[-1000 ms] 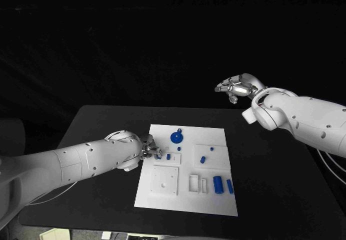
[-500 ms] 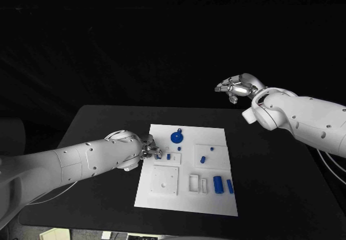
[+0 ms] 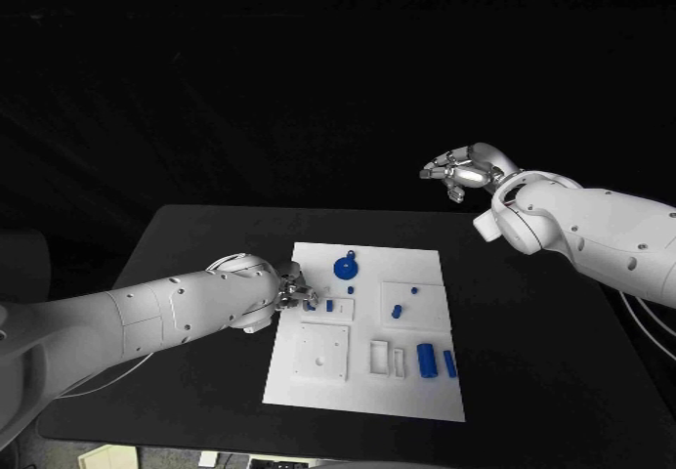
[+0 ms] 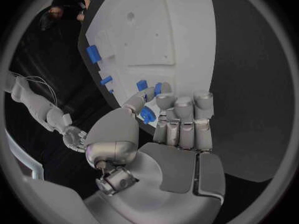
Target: Assemble the parts on the task board
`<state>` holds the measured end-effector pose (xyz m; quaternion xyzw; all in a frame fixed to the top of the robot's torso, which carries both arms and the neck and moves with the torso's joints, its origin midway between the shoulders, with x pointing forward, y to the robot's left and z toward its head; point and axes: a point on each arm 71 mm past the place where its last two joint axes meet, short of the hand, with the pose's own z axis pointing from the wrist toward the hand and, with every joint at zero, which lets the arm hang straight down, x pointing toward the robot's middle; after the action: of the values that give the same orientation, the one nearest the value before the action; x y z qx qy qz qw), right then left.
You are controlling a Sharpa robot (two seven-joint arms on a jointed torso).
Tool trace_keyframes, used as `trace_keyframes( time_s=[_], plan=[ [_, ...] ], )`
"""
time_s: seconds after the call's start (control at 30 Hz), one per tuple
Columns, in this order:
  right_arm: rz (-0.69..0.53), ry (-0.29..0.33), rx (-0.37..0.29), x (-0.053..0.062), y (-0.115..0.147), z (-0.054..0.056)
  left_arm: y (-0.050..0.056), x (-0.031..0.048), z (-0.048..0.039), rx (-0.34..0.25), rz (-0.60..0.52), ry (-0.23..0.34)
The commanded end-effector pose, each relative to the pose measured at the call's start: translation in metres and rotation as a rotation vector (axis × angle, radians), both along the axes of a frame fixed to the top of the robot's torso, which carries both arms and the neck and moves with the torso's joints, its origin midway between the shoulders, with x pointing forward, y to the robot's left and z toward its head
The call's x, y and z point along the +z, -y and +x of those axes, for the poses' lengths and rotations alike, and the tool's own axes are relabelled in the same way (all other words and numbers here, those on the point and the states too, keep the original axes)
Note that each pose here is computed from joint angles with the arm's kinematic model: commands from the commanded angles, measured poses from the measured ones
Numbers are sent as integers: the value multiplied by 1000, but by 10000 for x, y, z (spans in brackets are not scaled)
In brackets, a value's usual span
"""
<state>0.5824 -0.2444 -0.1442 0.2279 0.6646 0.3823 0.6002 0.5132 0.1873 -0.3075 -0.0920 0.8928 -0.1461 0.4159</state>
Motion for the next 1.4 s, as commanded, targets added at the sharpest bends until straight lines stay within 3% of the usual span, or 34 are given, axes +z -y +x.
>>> trace_keyframes(
  time_s=[0.03, 0.63, 0.87, 1.4],
  plan=[
    [-1, -3, 17, -2, -21, -2, 69, -31, -28, -34, 8, -23],
    [-1, -3, 19, -2, -30, -3, 135, -61, -48, -59, 18, -45],
    [-1, -3, 20, -2, -36, -3, 161, -79, -52, -91, 70, -40],
    [-1, -4, 18, -2, -28, -5, 102, -82, -24, -59, 70, -17]
  ],
)
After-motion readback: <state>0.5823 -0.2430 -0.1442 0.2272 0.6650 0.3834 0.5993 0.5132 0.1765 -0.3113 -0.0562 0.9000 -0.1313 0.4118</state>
